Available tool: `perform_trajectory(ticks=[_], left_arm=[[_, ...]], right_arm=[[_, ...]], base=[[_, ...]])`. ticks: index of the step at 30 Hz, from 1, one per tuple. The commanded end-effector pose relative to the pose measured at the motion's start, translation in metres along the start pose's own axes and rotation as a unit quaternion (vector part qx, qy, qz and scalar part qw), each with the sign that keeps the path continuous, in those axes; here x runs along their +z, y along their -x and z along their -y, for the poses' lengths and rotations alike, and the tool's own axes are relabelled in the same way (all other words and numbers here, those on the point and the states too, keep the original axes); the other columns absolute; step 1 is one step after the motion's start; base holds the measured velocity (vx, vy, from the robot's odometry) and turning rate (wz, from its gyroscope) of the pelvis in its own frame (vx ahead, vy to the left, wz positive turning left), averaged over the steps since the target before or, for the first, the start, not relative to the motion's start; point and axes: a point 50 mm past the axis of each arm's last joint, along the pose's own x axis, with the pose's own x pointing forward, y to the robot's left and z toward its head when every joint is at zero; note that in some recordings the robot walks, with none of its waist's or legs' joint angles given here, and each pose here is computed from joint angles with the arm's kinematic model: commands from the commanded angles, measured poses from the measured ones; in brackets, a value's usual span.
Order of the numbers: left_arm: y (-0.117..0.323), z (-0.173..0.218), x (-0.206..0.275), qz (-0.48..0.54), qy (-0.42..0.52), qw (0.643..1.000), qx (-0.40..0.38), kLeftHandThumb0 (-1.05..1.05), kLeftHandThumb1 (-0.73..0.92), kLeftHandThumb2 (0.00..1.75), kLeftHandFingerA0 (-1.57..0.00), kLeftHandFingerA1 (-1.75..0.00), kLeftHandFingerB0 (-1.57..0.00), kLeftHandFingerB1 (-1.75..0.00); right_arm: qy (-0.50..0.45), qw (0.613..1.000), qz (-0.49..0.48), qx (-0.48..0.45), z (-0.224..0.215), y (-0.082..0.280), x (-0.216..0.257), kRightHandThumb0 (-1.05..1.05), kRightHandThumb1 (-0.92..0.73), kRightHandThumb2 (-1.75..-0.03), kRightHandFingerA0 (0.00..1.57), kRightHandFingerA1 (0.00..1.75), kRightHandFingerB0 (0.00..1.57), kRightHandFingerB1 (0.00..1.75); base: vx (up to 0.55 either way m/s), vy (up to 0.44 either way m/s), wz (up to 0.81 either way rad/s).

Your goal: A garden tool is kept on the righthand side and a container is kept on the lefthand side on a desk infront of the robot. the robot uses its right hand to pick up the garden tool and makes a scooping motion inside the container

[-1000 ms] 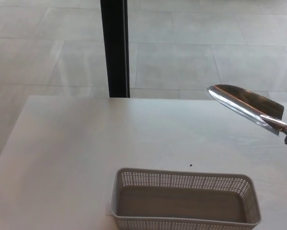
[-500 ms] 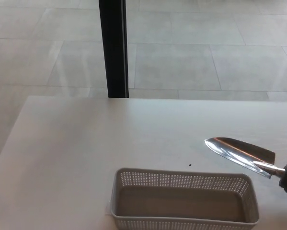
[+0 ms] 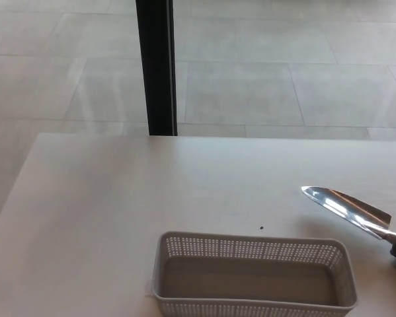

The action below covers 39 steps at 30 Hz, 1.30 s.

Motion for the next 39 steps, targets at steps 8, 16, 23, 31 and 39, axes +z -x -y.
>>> perform_trajectory(ticks=[8,16,23,31,39], left_arm=[[0.002,-0.004,-0.002,0.005,-0.009,1.000,0.003,-0.82,-0.02,1.12,-1.04,-1.17,-0.85,-1.02],[0.001,-0.002,0.000,0.004,-0.003,1.000,0.002,-0.85,-0.02,1.10,-0.86,-1.12,-0.72,-0.99],[0.002,-0.004,0.001,0.008,-0.040,0.999,-0.001,-0.97,0.01,1.07,-0.96,-1.16,-0.75,-1.00],[0.001,-0.005,0.005,0.010,-0.002,1.000,-0.001,-0.83,0.01,1.09,-1.01,-1.22,-0.82,-1.03],[0.000,-0.005,0.006,0.009,-0.003,1.000,0.007,-0.83,-0.05,1.06,-0.93,-1.10,-0.82,-1.00]], right_arm=[[-0.015,0.992,-0.020,0.126,-0.014,0.011,0.015,-0.56,-0.69,-0.61,0.82,1.23,0.43,0.52],[0.062,0.975,0.084,0.194,-0.004,0.020,0.044,-1.00,-0.64,-0.94,0.00,0.00,0.08,0.19],[0.111,0.956,0.125,0.240,0.012,0.021,0.051,-1.05,-0.85,-0.68,0.00,0.00,0.00,0.00],[0.122,0.961,0.102,0.226,0.052,0.015,0.031,-1.05,-0.87,-0.68,0.00,0.00,0.00,0.00],[0.034,0.998,-0.043,0.023,0.128,0.022,-0.037,-1.04,-0.72,-0.99,0.00,0.00,0.00,0.00]], base=[[0.00,0.000,0.00],[0.00,0.000,0.00],[0.00,0.000,0.00],[0.00,0.000,0.00],[0.00,0.000,0.00]])
